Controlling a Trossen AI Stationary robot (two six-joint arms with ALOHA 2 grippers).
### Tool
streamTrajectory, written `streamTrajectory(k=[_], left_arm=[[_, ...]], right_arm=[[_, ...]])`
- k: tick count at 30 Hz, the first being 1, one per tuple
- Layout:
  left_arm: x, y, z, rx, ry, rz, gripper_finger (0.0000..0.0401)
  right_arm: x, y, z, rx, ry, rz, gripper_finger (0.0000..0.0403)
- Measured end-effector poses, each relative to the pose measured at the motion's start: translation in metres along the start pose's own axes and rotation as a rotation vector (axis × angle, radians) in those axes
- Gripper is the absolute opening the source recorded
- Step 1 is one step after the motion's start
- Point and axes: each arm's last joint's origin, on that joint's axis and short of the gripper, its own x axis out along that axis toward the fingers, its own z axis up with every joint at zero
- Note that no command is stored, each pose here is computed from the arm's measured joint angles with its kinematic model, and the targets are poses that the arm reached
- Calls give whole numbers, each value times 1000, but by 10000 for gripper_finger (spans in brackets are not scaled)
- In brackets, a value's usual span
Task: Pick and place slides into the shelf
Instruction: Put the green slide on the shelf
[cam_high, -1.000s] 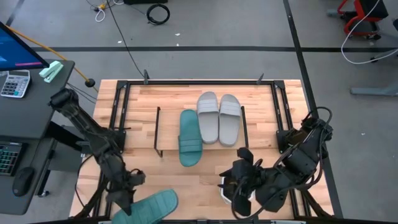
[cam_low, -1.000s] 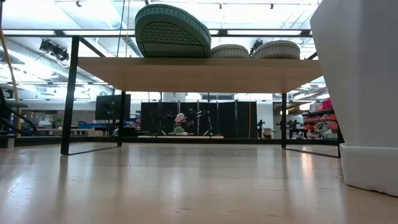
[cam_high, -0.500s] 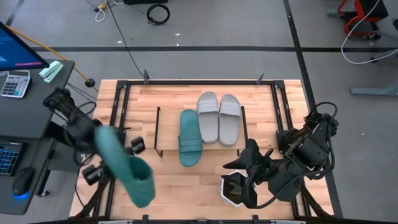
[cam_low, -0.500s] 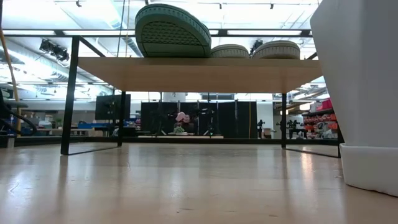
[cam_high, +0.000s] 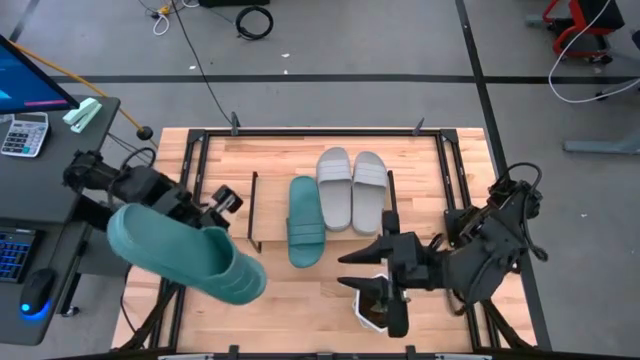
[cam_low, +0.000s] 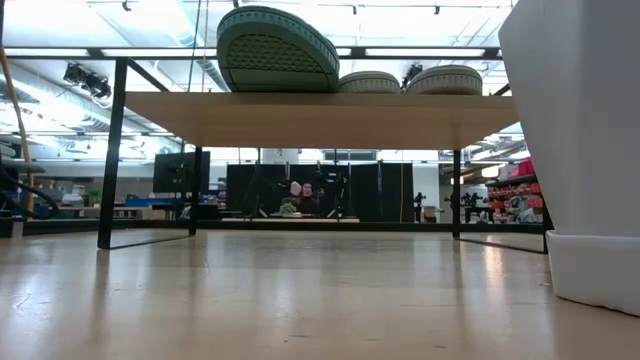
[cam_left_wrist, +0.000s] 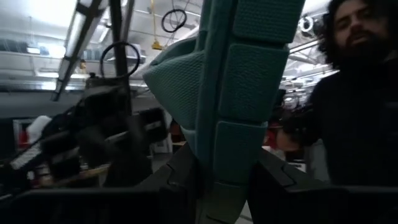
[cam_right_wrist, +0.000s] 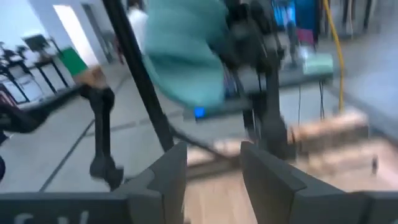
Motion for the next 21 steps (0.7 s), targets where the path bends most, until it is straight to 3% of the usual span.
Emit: streamTrajectory(k=[8,14,18,21], left_arm=[[-6,21,4,26,-30,-32,98],[-7,28,18,13,-206,-271,97],[-1,33,11,-122,-210,-364,97],[10,40,-10,-346,-117,-369,97]], right_arm=[[6,-3,11,-176,-77,-4,178],[13,-11,13,-318,-79,-36,200],[18,-17,20,-386,-118,-62,214],[22,-23,25,-427,-141,-66,221]])
